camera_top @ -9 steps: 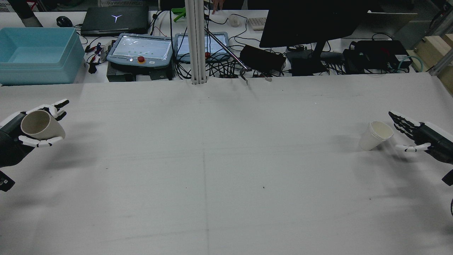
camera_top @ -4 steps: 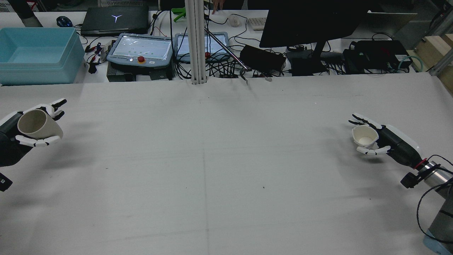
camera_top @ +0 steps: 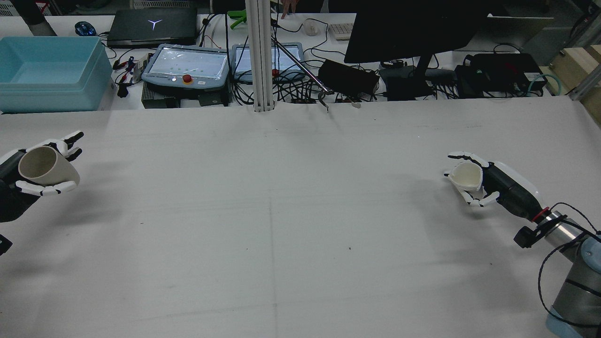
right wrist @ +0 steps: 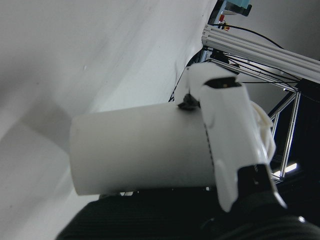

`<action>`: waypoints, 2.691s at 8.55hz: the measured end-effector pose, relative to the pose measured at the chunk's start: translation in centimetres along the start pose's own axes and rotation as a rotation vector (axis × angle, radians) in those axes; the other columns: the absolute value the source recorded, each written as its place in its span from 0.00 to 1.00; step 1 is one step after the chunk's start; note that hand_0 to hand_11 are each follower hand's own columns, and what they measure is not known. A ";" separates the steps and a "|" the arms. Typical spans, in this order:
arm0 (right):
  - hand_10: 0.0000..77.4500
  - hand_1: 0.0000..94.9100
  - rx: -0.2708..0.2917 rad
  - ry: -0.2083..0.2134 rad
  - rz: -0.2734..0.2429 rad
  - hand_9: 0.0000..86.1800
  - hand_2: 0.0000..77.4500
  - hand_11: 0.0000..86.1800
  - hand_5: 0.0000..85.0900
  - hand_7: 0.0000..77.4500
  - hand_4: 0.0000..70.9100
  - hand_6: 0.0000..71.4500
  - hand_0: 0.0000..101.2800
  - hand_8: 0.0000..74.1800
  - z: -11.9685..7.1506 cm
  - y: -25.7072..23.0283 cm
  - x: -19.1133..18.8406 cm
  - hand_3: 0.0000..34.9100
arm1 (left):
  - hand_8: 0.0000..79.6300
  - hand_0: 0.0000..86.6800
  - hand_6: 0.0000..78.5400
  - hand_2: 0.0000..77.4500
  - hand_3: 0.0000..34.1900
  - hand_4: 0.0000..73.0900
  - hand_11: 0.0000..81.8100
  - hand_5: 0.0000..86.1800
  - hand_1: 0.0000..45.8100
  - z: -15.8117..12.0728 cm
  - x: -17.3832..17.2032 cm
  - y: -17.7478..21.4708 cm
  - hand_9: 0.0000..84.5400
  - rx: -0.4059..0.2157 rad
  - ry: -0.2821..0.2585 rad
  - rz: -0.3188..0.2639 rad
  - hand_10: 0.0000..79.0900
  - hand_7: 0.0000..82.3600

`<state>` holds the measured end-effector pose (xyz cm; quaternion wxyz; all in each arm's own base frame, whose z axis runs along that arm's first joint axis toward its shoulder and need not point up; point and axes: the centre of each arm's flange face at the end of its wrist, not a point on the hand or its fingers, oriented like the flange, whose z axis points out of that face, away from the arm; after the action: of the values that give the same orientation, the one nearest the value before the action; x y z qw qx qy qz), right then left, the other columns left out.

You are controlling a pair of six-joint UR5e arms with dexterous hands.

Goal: Pour water
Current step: 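Carry both cups toward the table center, right cup raised higher, then tilt the right-held cup over the left-held cup's opening to pour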

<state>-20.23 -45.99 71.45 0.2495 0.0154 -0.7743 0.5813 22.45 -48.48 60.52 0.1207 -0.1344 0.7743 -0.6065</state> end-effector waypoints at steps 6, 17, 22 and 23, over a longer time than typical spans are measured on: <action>0.01 0.27 -0.040 -0.104 -0.011 0.65 0.73 0.04 0.29 0.74 0.02 0.65 0.79 0.61 7.9 18.7 -8.7 0.39 | 0.02 0.93 0.15 0.38 0.00 0.38 0.11 0.68 0.70 4.7 -8.1 5.1 0.01 -0.010 -0.112 0.025 0.05 0.13; 0.01 0.24 -0.130 -0.265 -0.634 0.59 0.75 0.01 0.26 0.76 0.54 0.87 0.79 0.49 15.2 49.8 -12.8 0.40 | 0.03 0.92 0.20 0.38 0.00 0.39 0.13 0.67 0.69 18.4 -34.9 28.0 0.01 -0.170 -0.335 -0.015 0.05 0.17; 0.01 0.21 -0.052 -0.213 -0.740 0.44 0.77 0.01 0.26 0.79 0.48 0.73 0.79 0.35 12.5 49.0 -5.4 0.38 | 0.03 0.93 0.20 0.38 0.00 0.39 0.12 0.67 0.69 22.2 -31.3 36.1 0.01 -0.205 -0.281 -0.069 0.05 0.17; 0.01 0.22 -0.045 -0.226 -0.635 0.44 0.76 0.01 0.29 0.81 0.31 0.63 0.79 0.35 12.4 47.1 -6.3 0.37 | 0.03 0.93 0.19 0.39 0.00 0.39 0.12 0.67 0.69 22.0 -31.2 35.5 0.01 -0.210 -0.277 -0.074 0.05 0.17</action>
<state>-34.07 -43.68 24.42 0.3310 0.3146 -0.7663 0.4519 57.10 -49.26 21.58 0.1891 -0.2571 0.8038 -0.5020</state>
